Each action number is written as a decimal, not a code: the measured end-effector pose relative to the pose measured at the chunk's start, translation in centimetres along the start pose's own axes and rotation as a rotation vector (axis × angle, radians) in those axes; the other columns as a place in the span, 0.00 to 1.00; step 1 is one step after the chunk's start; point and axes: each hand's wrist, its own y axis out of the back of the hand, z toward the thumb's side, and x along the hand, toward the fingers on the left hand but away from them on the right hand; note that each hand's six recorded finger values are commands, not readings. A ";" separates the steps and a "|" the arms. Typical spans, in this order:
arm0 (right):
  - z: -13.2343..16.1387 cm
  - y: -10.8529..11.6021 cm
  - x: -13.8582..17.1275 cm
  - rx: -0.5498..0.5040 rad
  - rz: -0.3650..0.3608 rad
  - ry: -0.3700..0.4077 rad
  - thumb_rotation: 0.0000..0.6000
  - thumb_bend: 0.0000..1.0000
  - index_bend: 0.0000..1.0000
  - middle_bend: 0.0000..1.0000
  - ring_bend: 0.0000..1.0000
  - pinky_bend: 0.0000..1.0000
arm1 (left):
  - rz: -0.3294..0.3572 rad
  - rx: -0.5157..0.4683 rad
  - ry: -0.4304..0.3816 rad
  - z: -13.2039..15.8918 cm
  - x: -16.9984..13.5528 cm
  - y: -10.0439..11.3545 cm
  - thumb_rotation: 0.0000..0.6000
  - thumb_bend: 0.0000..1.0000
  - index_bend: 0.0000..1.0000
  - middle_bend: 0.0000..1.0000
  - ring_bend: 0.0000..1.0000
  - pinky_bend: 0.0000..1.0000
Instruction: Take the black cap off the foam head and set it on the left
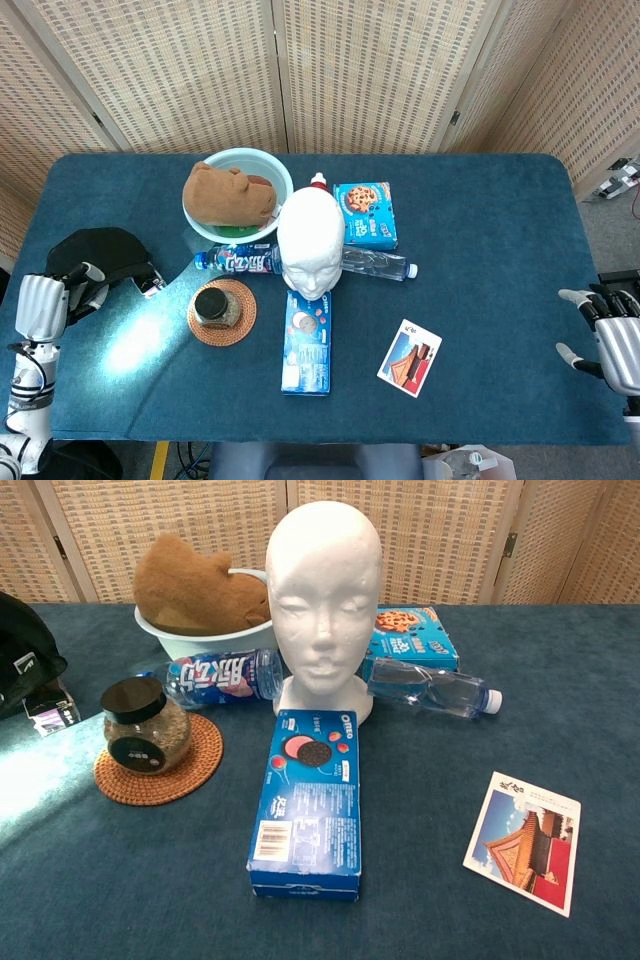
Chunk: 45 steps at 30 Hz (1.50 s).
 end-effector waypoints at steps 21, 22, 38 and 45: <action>-0.1 0.0 0.1 -0.005 -0.001 0.003 1.00 0.18 0.28 0.31 0.16 0.22 | -0.227 0.085 -0.080 1.8 -4.1 -4.3 1.00 0.34 0.56 1.00 1.00 1.00; -0.1 0.0 0.1 -0.005 -0.001 0.002 1.00 0.18 0.28 0.31 0.16 0.22 | -0.235 0.084 -0.077 1.9 -4.1 -4.5 1.00 0.33 0.56 1.00 1.00 1.00; -0.2 -0.2 0.2 -0.008 0.003 0.000 1.00 0.18 0.28 0.31 0.16 0.22 | -0.426 0.194 -0.022 3.0 -5.6 -6.0 1.00 0.22 0.27 1.00 1.00 1.00; -0.3 -0.3 0.2 -0.009 0.004 -0.003 1.00 0.18 0.28 0.31 0.16 0.22 | -0.508 0.254 0.015 4.1 -6.3 -5.7 1.00 0.16 0.07 0.97 0.96 1.00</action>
